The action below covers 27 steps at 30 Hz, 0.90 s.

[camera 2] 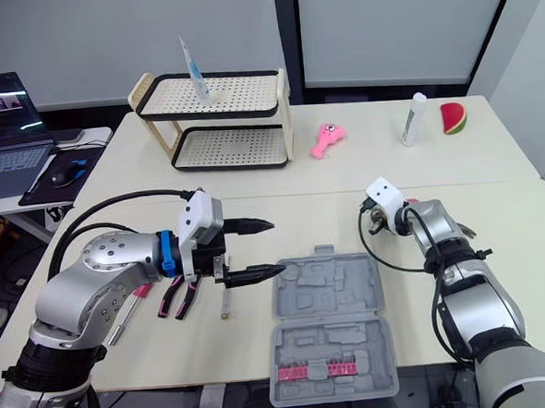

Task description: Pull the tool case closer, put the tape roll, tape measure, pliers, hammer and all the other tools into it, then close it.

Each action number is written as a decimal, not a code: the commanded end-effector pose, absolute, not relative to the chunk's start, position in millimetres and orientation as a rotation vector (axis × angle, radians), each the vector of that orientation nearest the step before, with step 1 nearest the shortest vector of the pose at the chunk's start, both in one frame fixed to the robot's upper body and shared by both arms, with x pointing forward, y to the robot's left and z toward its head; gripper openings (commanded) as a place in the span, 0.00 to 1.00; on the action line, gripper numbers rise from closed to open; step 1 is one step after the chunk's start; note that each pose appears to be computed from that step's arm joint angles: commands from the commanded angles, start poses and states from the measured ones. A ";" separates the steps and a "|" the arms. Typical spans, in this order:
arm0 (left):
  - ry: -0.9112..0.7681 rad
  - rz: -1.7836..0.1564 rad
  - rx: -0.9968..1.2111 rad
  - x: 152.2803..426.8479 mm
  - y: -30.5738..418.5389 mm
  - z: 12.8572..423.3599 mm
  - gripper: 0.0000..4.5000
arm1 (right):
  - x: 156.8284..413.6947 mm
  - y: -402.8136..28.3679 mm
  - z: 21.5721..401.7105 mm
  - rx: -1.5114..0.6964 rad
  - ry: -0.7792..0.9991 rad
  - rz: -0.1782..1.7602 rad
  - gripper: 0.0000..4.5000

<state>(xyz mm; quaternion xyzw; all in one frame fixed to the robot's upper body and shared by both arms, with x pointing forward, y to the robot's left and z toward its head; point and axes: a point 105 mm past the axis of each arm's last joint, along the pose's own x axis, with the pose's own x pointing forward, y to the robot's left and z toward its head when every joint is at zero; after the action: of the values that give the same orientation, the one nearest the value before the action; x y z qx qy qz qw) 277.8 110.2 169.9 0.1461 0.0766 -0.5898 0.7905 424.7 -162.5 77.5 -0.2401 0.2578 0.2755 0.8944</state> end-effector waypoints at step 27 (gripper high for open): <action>0.296 -1.191 0.415 240.5 189.5 137.2 1.00 | 309.5 5.7 88.8 -0.246 0.500 1.079 0.00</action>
<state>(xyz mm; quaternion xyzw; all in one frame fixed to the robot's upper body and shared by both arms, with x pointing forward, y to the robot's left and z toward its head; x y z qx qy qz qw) 239.7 187.6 129.8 0.1772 0.1512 -0.5584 0.7961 304.0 -1.6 77.3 -0.1079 0.2648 0.5025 0.8159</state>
